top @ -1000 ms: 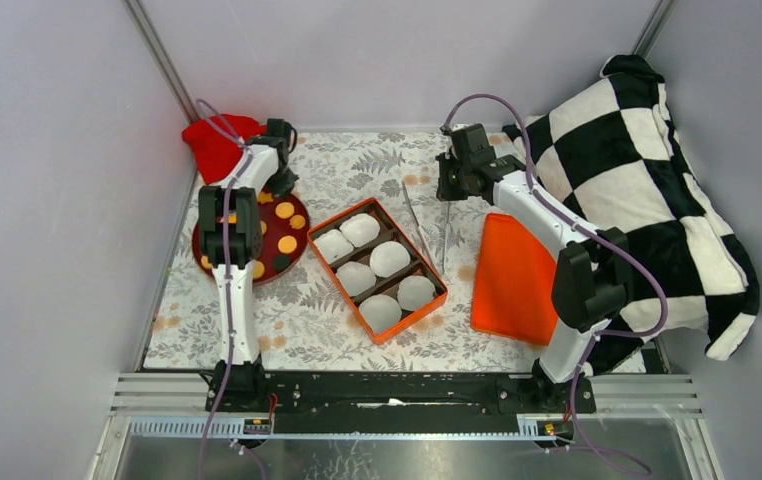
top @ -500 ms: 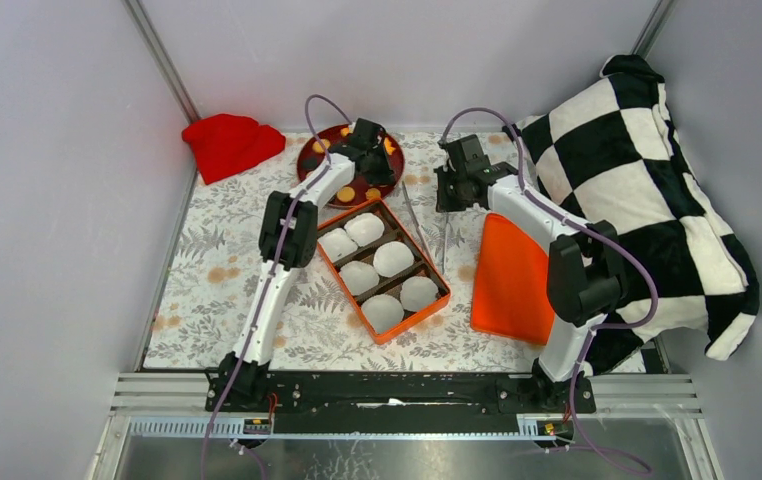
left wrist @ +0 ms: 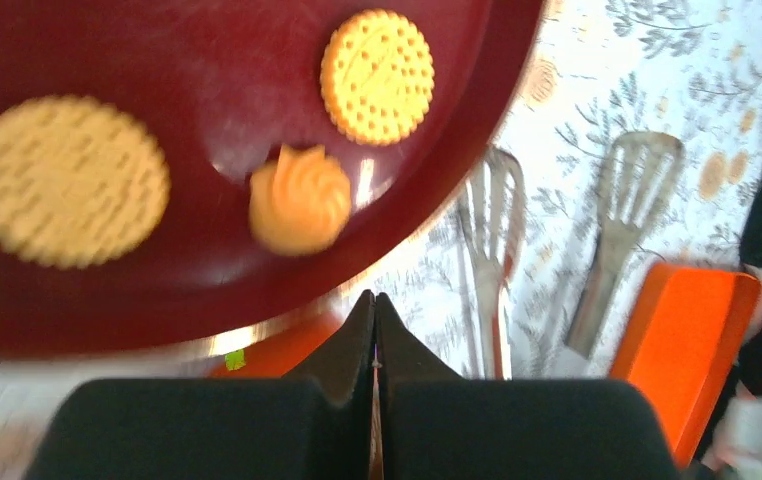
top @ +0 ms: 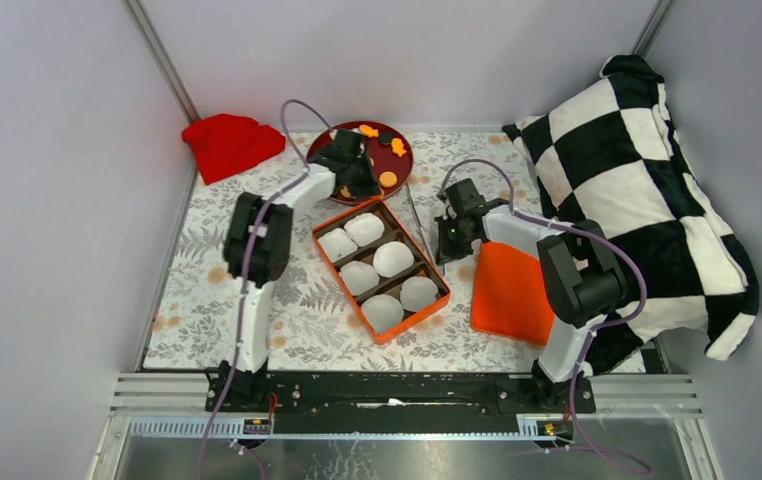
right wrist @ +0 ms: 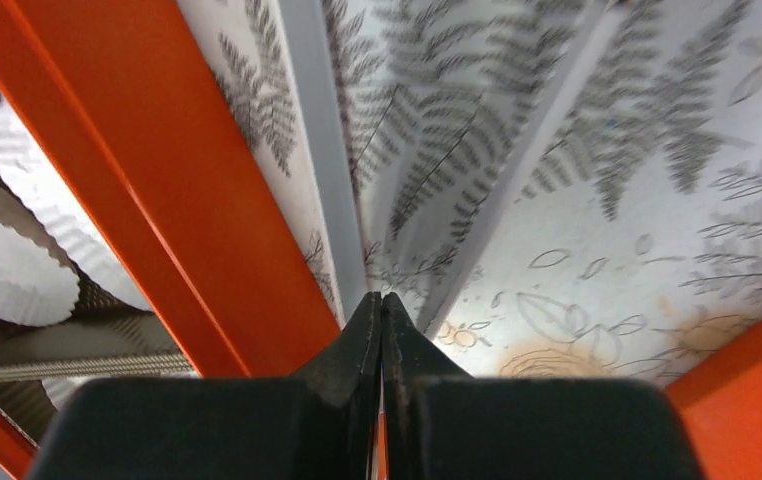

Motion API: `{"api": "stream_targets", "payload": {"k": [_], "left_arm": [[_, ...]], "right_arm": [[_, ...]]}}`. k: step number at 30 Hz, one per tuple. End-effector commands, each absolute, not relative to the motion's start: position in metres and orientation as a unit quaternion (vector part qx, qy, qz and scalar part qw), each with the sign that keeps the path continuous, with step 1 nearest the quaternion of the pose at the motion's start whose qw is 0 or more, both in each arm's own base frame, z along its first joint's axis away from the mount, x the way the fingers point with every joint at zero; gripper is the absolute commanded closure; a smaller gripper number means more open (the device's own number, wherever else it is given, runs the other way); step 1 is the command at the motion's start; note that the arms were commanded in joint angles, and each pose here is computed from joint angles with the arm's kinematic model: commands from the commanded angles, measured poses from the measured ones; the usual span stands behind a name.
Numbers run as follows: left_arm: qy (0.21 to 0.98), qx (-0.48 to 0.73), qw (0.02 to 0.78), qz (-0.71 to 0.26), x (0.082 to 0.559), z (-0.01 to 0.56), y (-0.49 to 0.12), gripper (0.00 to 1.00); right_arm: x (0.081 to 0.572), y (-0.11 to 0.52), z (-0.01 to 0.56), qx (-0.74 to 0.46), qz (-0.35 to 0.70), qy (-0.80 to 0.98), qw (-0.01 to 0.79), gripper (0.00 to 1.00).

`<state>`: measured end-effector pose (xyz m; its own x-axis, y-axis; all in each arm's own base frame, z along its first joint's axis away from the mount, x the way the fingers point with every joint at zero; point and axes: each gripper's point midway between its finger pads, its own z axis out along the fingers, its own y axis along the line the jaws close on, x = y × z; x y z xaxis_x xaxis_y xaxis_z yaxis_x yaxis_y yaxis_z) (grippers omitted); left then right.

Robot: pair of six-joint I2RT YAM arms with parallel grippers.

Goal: Pack the cookies

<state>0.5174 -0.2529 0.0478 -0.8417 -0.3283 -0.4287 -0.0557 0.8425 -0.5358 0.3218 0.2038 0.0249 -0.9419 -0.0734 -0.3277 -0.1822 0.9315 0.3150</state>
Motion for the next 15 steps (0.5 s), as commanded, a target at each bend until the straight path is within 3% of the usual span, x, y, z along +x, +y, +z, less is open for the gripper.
{"api": "stream_targets", "payload": {"k": [1,7,15], "left_arm": [[0.892,-0.117,0.36,-0.246,0.506,0.134,-0.235,1.0],[0.901,-0.139,0.368,-0.183,0.448,0.146,-0.204,1.0],[0.936,-0.174,0.278,-0.128,0.371,0.071,-0.177,1.0]], "right_arm": [[0.306,0.235,0.047,-0.101,0.22,0.955,0.169,1.0],[0.295,0.27,0.048,-0.139,0.253,0.946,0.146,1.0],[0.308,0.317,0.061,-0.169,0.289,0.932,0.138,1.0]]}}
